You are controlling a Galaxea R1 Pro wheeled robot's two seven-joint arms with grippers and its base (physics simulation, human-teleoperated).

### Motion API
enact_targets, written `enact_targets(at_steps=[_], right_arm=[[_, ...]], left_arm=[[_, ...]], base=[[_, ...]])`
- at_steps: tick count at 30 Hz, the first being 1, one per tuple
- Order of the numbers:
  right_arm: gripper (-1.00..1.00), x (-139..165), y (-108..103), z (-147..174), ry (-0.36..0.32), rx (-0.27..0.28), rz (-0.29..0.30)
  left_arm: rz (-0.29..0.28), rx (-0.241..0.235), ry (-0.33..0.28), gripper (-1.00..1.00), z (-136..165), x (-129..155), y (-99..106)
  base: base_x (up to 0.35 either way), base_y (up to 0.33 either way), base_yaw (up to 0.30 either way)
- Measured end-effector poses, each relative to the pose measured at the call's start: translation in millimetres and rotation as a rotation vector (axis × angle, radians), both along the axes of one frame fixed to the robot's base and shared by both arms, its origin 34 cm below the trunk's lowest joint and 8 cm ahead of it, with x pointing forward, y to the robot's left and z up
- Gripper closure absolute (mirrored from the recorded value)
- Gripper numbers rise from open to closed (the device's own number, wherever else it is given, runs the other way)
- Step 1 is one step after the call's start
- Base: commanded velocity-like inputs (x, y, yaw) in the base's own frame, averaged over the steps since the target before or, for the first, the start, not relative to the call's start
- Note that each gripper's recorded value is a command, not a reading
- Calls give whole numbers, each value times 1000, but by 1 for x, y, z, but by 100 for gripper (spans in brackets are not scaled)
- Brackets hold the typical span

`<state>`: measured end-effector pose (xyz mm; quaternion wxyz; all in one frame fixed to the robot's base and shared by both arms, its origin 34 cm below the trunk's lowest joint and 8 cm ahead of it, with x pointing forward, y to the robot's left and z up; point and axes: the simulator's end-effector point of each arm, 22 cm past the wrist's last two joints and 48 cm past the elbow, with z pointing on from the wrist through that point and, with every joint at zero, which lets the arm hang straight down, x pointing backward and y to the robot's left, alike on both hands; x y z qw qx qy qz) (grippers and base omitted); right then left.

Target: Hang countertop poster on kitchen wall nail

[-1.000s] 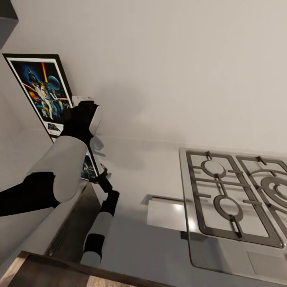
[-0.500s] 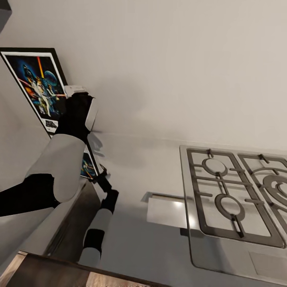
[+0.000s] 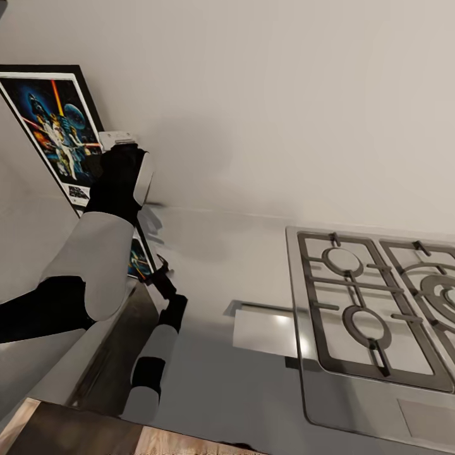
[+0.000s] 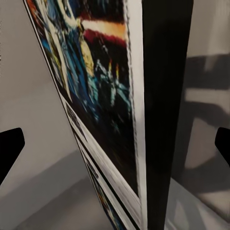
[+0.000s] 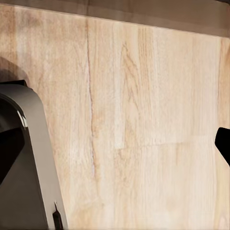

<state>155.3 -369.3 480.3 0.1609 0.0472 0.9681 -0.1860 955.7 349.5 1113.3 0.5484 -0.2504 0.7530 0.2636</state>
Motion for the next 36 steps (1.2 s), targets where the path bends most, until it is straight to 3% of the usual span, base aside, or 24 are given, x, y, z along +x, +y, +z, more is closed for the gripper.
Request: enact_targets(at_steps=[36], right_arm=[[-100, -16, 0, 0, 47, -1, 0]], left_arm=[[4, -2, 24, -100, -30, 12, 2]], base=[[0, 0, 3]])
